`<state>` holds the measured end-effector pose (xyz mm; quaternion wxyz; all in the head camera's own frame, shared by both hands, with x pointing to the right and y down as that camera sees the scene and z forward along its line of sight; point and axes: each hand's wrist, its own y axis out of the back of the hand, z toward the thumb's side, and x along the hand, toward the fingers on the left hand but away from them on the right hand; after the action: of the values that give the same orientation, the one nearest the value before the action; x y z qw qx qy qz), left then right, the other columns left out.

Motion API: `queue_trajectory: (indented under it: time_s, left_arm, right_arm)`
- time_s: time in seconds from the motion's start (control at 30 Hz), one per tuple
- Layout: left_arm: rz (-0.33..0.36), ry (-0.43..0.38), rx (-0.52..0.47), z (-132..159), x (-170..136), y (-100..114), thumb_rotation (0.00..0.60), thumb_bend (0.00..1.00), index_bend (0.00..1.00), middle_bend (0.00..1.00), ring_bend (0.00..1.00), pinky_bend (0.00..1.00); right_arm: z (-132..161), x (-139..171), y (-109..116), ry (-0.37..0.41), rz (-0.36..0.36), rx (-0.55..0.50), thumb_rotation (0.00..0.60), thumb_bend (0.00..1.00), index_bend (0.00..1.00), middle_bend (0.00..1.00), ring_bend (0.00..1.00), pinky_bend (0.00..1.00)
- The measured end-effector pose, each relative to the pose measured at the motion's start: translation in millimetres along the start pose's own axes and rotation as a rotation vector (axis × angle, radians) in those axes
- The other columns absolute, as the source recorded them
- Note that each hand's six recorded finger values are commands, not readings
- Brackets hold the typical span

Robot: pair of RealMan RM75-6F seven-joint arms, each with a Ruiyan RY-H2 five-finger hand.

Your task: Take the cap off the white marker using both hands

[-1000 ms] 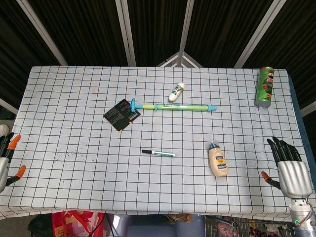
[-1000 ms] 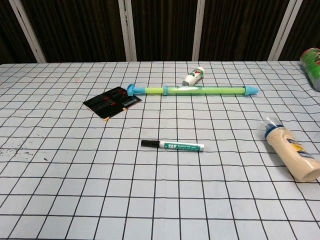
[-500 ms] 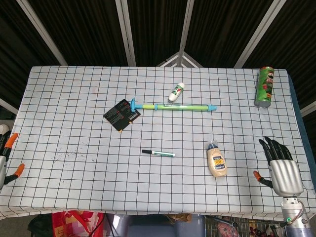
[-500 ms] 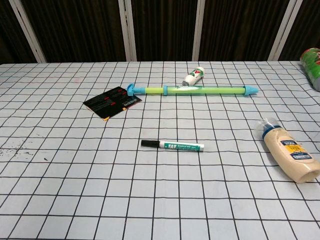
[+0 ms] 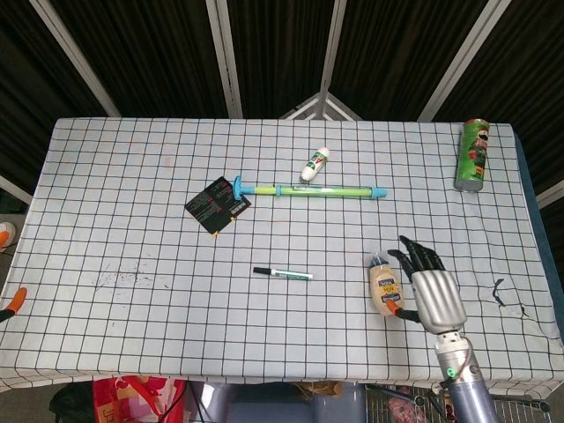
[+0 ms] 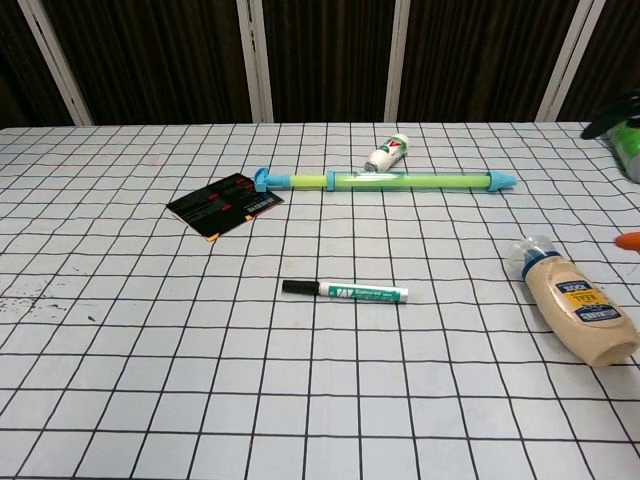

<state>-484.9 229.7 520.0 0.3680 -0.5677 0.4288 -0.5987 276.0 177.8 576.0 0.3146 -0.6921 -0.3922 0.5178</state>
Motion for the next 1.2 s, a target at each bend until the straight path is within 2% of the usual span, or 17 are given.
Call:
queue_trajectory:
  time_s: [0.17, 0.37, 0.47, 0.7, 1.0, 1.2]
  left_arm:
    - [-0.015, 0.005, 0.005, -3.7, 1.3, -7.5, 0.6, 0.42, 0.05, 0.0, 0.0, 0.02]
    - [-0.039, 0.022, 0.005, -12.1, 5.7, -19.6, 0.6, 0.42, 0.04, 0.0, 0.0, 0.03]
    - [-0.047, 0.025, 0.008, -14.6, 7.9, -24.5, 0.6, 0.42, 0.04, 0.0, 0.0, 0.02]
    - [-0.051, 0.03, 0.019, -17.2, 9.0, -30.0, 0.6, 0.42, 0.04, 0.0, 0.0, 0.02]
    - [-0.063, 0.054, 0.032, -24.8, 9.7, -35.3, 0.6, 0.42, 0.04, 0.0, 0.0, 0.02]
    - [-0.08, 0.062, 0.041, -28.0, 10.5, -42.6, 0.6, 0.42, 0.04, 0.0, 0.0, 0.02]
  right_arm:
    - [44.7, -21.2, -25.5, 0.033, 0.04, -0.009, 0.6, 0.22, 0.27, 0.07, 0.09, 0.11]
    - [102.8, -45.6, -70.5, 0.054, 0.149, -0.044, 0.6, 0.22, 0.3, 0.07, 0.09, 0.11]
    - [118.5, -57.2, -86.7, 0.055, 0.173, -0.03, 0.6, 0.22, 0.32, 0.07, 0.09, 0.11]
    - [133.2, -78.9, -111.3, 0.042, 0.188, 0.011, 0.6, 0.22, 0.37, 0.07, 0.09, 0.1]
    - [129.4, -96.2, -141.3, 0.004, 0.219, 0.055, 0.6, 0.22, 0.44, 0.07, 0.09, 0.1]
    - [126.5, -104.1, -157.0, -0.007, 0.231, 0.064, 0.6, 0.27, 0.51, 0.07, 0.09, 0.1]
